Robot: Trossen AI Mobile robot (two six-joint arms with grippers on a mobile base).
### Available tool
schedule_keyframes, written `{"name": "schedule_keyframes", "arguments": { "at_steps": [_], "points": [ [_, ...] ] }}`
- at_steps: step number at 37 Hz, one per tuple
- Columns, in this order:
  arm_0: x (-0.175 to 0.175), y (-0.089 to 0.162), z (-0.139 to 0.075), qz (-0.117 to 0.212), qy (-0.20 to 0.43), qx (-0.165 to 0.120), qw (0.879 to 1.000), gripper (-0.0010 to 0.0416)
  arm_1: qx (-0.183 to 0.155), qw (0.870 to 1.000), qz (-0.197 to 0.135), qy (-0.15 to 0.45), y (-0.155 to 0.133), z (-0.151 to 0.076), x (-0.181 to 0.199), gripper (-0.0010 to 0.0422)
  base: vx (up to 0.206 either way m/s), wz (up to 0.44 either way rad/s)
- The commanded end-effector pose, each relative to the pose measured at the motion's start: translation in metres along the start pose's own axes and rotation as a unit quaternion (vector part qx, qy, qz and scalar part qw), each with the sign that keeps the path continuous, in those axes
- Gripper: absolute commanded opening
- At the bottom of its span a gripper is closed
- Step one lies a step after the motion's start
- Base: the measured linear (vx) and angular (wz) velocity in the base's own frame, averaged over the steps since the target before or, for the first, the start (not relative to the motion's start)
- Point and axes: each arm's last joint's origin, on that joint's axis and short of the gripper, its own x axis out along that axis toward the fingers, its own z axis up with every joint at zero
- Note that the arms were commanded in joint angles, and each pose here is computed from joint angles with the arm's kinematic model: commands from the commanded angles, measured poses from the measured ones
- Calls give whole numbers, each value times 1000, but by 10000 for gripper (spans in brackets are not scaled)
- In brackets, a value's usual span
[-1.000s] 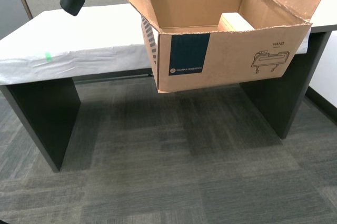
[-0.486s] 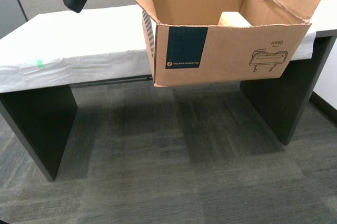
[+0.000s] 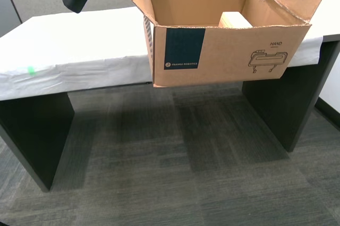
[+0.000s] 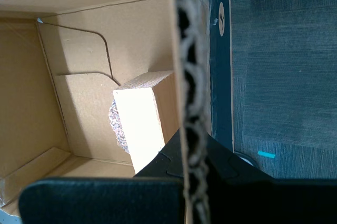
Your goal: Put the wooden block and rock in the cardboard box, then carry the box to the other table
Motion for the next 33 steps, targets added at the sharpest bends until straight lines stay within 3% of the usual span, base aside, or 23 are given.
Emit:
{"name": "schedule_keyframes", "arguments": {
  "at_steps": [1,16,33],
  "points": [
    [0,2,-1,10,4,0,1000,-1,-1,1000,-12,2,-3,0,0,0,106,-11],
    [0,2,-2,9,11,1,1000,-1,11,1000,-7,-7,-2,1,0,0,116,-3],
    [0,1,-5,6,27,-21,999,-1,4,1000,2,-9,-1,0,-1,0,129,7]
  ]
}}
